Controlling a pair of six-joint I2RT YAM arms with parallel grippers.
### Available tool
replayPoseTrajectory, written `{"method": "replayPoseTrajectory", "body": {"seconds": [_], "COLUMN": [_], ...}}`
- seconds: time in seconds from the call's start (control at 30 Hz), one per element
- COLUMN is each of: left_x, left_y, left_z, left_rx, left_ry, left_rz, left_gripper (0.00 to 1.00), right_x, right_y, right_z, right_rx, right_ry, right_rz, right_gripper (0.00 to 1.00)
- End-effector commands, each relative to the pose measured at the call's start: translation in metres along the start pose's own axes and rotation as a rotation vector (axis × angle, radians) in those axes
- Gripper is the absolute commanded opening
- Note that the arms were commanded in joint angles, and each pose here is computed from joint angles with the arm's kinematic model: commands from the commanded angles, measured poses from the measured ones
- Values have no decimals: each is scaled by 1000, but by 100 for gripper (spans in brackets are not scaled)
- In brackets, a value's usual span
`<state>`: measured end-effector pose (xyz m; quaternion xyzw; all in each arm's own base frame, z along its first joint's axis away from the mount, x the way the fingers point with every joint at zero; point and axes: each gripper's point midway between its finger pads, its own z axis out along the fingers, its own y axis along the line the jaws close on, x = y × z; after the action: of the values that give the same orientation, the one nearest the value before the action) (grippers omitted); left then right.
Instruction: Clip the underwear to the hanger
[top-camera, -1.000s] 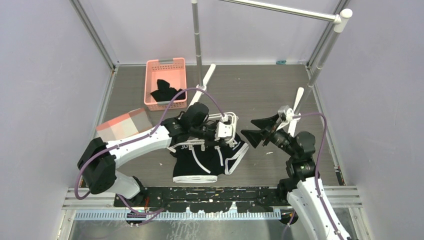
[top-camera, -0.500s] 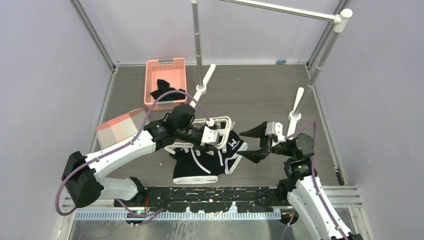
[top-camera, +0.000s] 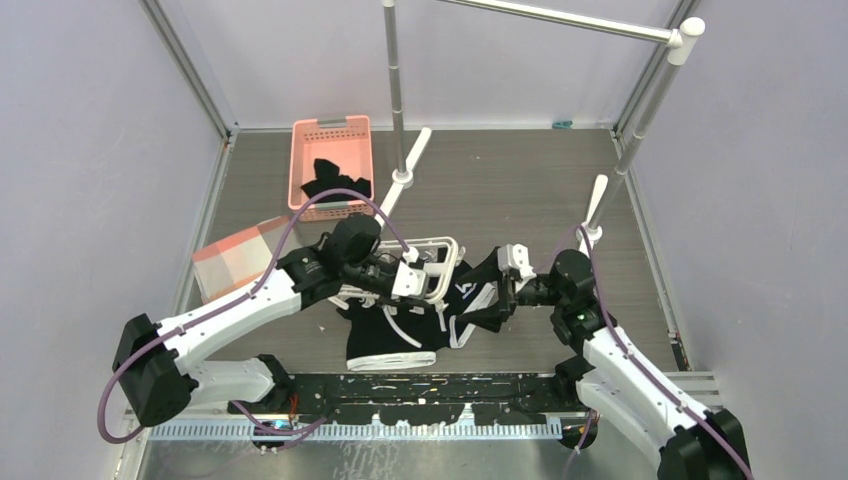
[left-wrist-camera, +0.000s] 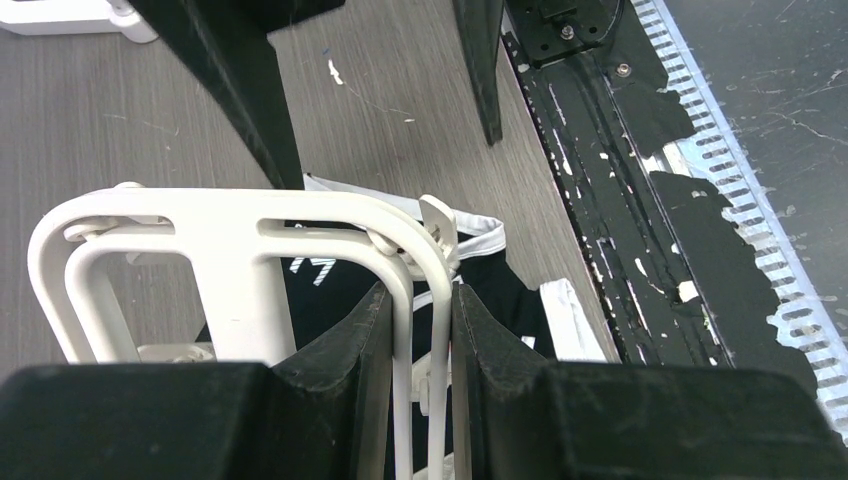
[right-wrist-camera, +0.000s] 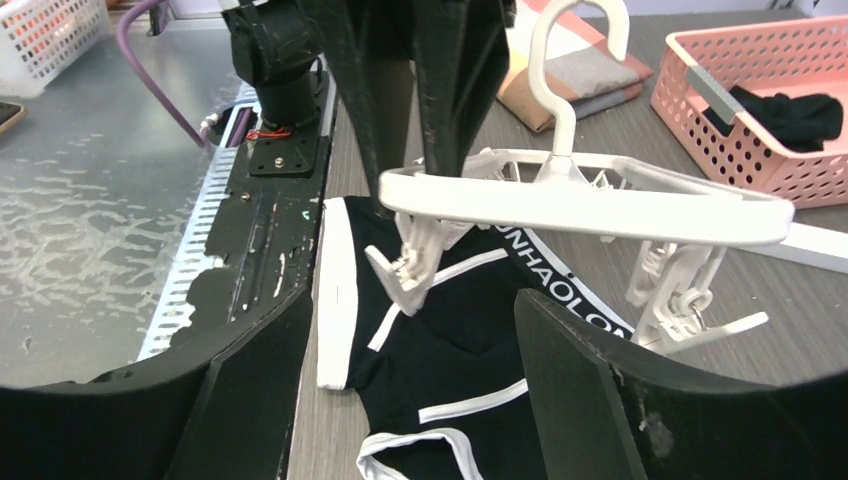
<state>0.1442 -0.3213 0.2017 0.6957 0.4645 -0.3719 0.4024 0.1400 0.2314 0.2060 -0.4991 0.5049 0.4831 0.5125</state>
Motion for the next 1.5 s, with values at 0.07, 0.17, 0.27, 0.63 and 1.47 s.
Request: {"method": "replayPoseTrajectory", "body": {"seconds": [0.07, 0.17, 0.27, 0.63, 1.47], "left_x": [-24, -24, -25, -25, -22], "left_y": [9, 8, 7, 5, 4], "left_z": [-10, -11, -11, -10, -9], "left_rx": [-46, -45, -36, -24, -17], "left_ry": [-58, -57, -57, -61, -59], "left_rz": [111, 112, 112, 109, 104], "left_gripper": [0, 0, 0, 0, 0], "right_x": [-8, -6, -5, 0, -5], "right_y": [-14, -13, -8, -4, -12], "right_z": [15, 19, 22, 32, 48], "right_rx": [60, 41, -3, -72, -47], "right_ry": [-62, -67, -68, -66, -98], "right_rz": [-40, -45, -50, -49, -55], "right_gripper": [82, 83, 84, 83, 74]}}
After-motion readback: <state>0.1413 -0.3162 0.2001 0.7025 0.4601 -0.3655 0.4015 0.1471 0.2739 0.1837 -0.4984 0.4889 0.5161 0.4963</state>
